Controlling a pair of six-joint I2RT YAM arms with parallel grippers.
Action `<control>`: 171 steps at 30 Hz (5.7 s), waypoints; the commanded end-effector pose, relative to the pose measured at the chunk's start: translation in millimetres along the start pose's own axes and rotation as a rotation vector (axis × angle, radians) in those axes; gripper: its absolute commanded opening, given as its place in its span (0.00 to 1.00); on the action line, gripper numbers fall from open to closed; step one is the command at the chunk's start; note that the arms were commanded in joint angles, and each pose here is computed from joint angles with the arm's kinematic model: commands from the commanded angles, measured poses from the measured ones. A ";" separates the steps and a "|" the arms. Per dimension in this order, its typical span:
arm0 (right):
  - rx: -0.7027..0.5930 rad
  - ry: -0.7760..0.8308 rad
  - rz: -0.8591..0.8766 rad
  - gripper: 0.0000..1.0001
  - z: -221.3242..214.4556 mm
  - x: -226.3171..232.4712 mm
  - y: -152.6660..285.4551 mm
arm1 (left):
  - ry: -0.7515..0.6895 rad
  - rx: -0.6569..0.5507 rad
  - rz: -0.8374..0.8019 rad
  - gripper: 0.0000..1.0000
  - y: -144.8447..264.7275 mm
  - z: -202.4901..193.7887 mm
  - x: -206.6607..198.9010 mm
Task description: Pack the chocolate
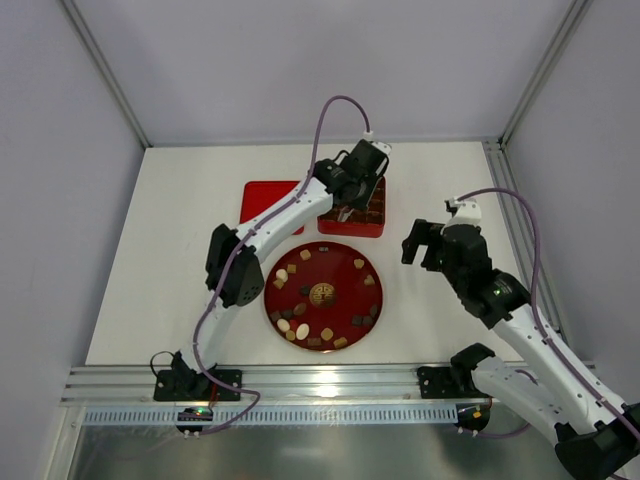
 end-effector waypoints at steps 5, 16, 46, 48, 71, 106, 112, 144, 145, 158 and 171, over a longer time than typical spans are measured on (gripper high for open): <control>-0.084 0.001 -0.025 1.00 23.6 -7.0 22.3 | 0.002 -0.138 -0.029 0.26 -4.6 25.3 -7.5; -0.080 0.006 -0.021 1.00 22.8 -7.7 24.5 | -0.019 -0.129 -0.008 0.29 -21.6 21.9 -5.1; -0.078 0.006 -0.027 1.00 20.0 -8.3 23.0 | -0.023 -0.122 -0.004 0.38 -30.1 21.0 -3.3; -0.074 0.008 -0.026 1.00 18.9 -8.2 22.2 | -0.022 -0.134 -0.003 0.39 -24.6 24.3 -2.7; -0.060 -0.020 0.038 1.00 13.8 1.2 9.1 | 0.084 -0.129 -0.073 0.37 92.6 5.9 22.7; 0.044 -0.030 0.077 1.00 -17.6 8.2 -17.2 | 0.082 0.331 -0.100 0.39 209.1 -191.1 98.7; 0.041 -0.028 0.075 1.00 -17.1 7.7 -16.5 | 0.072 0.352 -0.097 0.41 196.8 -193.8 94.8; 0.049 -0.038 0.063 1.00 -26.1 4.4 -15.6 | -0.016 0.427 -0.038 0.38 169.8 -201.9 81.1; 0.048 -0.037 0.063 1.00 -25.9 4.6 -15.6 | -0.018 0.428 -0.036 0.36 170.6 -201.6 81.1; 0.047 -0.037 0.060 1.00 -26.0 4.2 -15.0 | -0.020 0.352 -0.038 0.33 181.0 -180.3 78.4; 0.042 -0.039 0.060 1.00 -27.1 3.8 -15.1 | -0.026 0.364 -0.059 0.35 188.6 -182.3 80.1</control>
Point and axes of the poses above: each gripper's point midway between its finger pads, its own y axis back along the fingers, its own x axis along the line the jaws close on, z = x × y, the point moved 10 cm from there along y, back along the fingers, and after that the axes turned 9 degrees about y, right-handed, at the moved point
